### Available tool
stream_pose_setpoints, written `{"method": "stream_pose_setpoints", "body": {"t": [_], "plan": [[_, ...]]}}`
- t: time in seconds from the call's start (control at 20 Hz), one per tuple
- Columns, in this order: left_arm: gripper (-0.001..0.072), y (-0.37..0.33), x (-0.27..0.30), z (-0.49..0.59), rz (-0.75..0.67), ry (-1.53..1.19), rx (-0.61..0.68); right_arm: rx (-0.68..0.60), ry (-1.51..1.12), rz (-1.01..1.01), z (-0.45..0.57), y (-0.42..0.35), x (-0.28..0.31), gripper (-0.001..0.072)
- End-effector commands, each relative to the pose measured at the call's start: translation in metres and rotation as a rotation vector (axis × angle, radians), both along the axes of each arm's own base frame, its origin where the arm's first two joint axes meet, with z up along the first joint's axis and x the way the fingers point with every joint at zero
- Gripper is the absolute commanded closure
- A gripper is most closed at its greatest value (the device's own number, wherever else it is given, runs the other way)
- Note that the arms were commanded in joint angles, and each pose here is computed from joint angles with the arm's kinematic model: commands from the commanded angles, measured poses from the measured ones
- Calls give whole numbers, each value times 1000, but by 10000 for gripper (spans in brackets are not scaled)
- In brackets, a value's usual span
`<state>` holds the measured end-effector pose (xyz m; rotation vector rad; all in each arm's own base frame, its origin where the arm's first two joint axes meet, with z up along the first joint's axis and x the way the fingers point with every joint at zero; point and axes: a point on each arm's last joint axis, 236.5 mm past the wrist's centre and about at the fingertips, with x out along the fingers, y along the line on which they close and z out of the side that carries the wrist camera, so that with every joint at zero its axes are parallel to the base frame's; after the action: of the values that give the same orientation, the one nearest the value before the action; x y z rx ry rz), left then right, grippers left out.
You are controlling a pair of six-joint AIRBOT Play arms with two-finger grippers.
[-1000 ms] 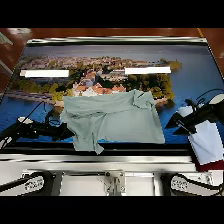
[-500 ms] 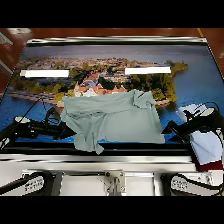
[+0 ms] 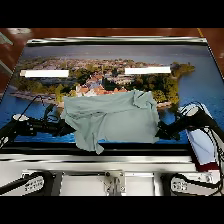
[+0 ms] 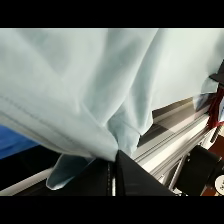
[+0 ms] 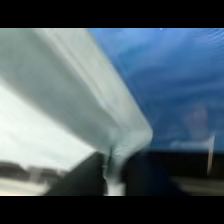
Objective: Fold the shirts.
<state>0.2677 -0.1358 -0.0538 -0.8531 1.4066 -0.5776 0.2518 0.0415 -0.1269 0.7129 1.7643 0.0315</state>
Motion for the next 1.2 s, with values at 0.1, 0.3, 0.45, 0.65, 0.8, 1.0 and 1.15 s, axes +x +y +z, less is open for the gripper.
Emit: {"method": "stream_pose_setpoints", "body": {"t": [0.1, 0.3, 0.45, 0.65, 0.8, 1.0, 1.15], "plan": [[671, 8, 41, 42, -2, -166, 32, 119, -203, 108, 51, 26, 32, 644], [671, 21, 99, 200, 25, -623, 125, 84, -771, 292, 215, 34, 100, 644], [670, 20, 88, 369, 67, -1029, 189, -131, -1271, 333, 399, 28, 107, 644], [670, 25, 8, 554, 224, -1502, 323, -510, -1701, 215, 590, 1, 34, 644], [669, 30, -66, 616, 340, -1662, 398, -711, -1798, 117, 644, -16, -42, 644], [669, 32, -129, 617, 415, -1664, 446, -775, -1728, 99, 627, -17, -107, 644], [669, 45, -149, 570, 410, -1489, 574, -739, -1583, 110, 588, -15, -134, 644]]}}
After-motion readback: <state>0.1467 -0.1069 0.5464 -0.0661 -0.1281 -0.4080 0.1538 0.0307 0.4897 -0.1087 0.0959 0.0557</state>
